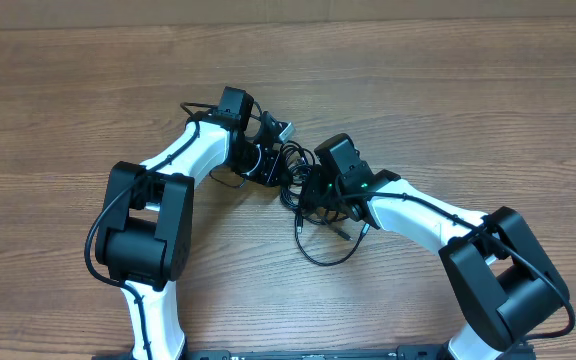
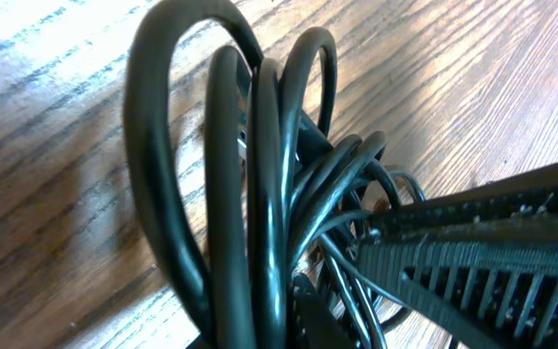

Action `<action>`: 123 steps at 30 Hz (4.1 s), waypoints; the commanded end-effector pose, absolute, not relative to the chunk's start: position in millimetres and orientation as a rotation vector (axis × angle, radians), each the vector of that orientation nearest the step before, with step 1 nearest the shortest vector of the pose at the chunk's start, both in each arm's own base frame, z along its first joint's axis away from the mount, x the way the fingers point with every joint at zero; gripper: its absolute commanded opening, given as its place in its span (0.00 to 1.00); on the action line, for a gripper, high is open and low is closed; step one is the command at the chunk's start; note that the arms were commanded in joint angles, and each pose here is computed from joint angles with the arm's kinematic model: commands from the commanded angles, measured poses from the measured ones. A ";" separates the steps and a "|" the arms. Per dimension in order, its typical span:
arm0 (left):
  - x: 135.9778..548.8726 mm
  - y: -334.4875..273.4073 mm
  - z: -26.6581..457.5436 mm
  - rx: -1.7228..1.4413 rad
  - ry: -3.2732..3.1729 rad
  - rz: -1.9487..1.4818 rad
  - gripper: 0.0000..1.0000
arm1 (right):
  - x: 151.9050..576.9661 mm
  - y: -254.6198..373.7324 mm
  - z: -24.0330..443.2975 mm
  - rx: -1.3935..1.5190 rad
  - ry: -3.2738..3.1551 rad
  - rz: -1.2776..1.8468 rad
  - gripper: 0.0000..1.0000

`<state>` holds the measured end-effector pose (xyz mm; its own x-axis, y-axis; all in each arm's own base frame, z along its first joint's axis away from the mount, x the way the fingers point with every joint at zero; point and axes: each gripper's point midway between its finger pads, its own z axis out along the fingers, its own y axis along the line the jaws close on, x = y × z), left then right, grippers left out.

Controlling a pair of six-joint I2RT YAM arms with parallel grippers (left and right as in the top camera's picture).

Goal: Untangle cables

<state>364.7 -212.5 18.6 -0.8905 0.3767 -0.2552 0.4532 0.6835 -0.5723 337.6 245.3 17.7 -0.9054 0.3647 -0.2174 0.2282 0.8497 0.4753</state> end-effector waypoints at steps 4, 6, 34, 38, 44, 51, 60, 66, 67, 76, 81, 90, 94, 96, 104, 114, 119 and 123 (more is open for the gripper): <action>364.7 -213.9 9.9 0.621 2.814 -0.984 0.12 | 323.5 255.5 -3.0 0.455 2.812 0.714 0.14; 365.3 -214.0 10.0 0.614 2.815 -0.983 0.11 | 320.8 257.5 -4.8 0.464 2.824 0.722 0.14; 367.7 -203.9 2.6 0.586 2.859 -0.879 0.19 | 351.2 238.2 1.2 0.547 2.720 0.701 0.13; 368.6 -204.1 2.7 0.587 2.855 -0.878 0.19 | 350.9 238.3 1.1 0.546 2.721 0.701 0.04; 372.4 -205.2 3.4 0.587 2.838 -0.876 0.29 | 344.4 247.4 3.7 0.521 2.751 0.777 0.04; 375.0 -205.4 3.4 0.583 2.830 -0.868 0.29 | 334.6 253.3 16.7 0.441 2.783 0.851 0.04; 365.4 -202.3 1.5 0.625 2.858 -0.866 0.35 | 330.9 267.1 28.1 0.289 2.773 0.961 0.04; 359.5 -201.9 -1.1 0.677 2.871 -0.835 0.33 | 336.9 272.9 36.8 0.264 2.735 1.036 0.04; 359.8 -201.5 -2.2 0.682 2.873 -0.816 0.30 | 336.1 275.9 39.9 0.248 2.731 1.075 0.04; 380.1 -193.6 -10.0 0.515 2.899 -0.624 0.14 | 312.6 295.6 63.9 -0.068 2.699 1.380 0.04; 381.6 -192.3 -10.5 0.484 2.906 -0.611 0.18 | 326.1 282.5 55.4 0.003 2.701 1.269 0.04; 370.3 -206.2 -3.4 0.606 2.868 -0.767 0.45 | 338.1 238.7 20.0 0.313 2.796 0.888 0.06; 369.0 -206.3 -3.3 0.607 2.871 -0.773 0.43 | 339.3 235.9 15.6 0.359 2.800 0.862 0.11; 368.6 -206.4 -3.3 0.607 2.873 -0.773 0.40 | 339.7 234.8 12.7 0.404 2.803 0.850 0.15; 367.7 -205.3 -4.1 0.606 2.881 -0.763 0.34 | 343.9 236.8 9.8 0.464 2.788 0.859 0.15; 361.9 -213.7 -8.5 0.663 2.891 -0.683 0.35 | 342.9 240.6 5.1 0.468 2.762 0.738 0.11; 362.2 -212.3 -11.3 0.651 2.906 -0.623 0.35 | 346.8 237.6 5.1 0.479 2.745 0.713 0.09; 364.7 -207.4 -13.4 0.607 2.924 -0.575 0.34 | 345.7 239.3 5.2 0.471 2.747 0.716 0.05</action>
